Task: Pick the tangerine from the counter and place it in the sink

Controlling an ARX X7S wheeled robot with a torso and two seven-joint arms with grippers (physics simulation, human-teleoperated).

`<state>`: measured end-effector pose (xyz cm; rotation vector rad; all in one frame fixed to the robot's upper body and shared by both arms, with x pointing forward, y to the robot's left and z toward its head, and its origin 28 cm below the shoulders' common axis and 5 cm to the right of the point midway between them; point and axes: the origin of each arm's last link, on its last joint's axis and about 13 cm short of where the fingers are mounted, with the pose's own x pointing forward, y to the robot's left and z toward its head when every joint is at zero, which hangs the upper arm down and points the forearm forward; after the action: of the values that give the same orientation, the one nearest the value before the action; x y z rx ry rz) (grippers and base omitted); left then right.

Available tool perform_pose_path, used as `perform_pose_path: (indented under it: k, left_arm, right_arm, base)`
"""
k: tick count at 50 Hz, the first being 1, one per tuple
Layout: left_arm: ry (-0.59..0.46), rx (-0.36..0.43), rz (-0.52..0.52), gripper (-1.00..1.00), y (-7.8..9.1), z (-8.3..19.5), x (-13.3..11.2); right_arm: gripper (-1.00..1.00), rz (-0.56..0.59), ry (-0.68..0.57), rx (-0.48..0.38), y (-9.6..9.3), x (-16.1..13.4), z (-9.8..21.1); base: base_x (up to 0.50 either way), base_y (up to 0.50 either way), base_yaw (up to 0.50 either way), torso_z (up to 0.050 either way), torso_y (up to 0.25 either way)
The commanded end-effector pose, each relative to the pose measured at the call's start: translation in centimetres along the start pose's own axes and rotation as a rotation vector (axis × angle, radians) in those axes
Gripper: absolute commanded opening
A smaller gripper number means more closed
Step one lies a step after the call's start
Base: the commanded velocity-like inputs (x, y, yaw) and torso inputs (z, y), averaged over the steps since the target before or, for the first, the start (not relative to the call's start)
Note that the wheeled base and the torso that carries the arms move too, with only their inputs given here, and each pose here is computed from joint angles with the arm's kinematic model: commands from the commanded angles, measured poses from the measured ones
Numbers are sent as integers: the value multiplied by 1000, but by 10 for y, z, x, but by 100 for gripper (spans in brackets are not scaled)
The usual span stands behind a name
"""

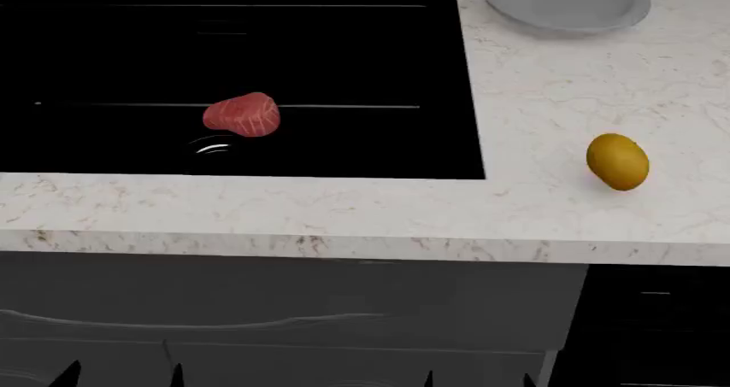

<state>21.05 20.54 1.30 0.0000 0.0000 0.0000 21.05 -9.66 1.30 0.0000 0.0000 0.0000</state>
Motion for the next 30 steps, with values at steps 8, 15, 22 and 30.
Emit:
perform_pose_path:
  k: [8, 15, 22, 30]
  left_arm:
    - [7, -4, 1, 100, 1, -2, -1]
    - [5, -4, 2, 100, 1, -1, -2]
    - [12, -5, 0, 100, 1, -1, -3]
    - [13, -3, 5, 100, 1, -2, -2]
  right_arm:
    - [100, 3, -8, 0, 1, -2, 2]
    - [100, 6, -9, -3, 2, -2, 2]
    - [100, 6, -7, -8, 2, -2, 2]
    - [100, 7, -5, -10, 2, -3, 2]
  base:
    - [0, 0, 0, 0, 0]
    - [0, 0, 0, 0, 0]
    - [0, 0, 0, 0, 0]
    - [0, 0, 0, 0, 0]
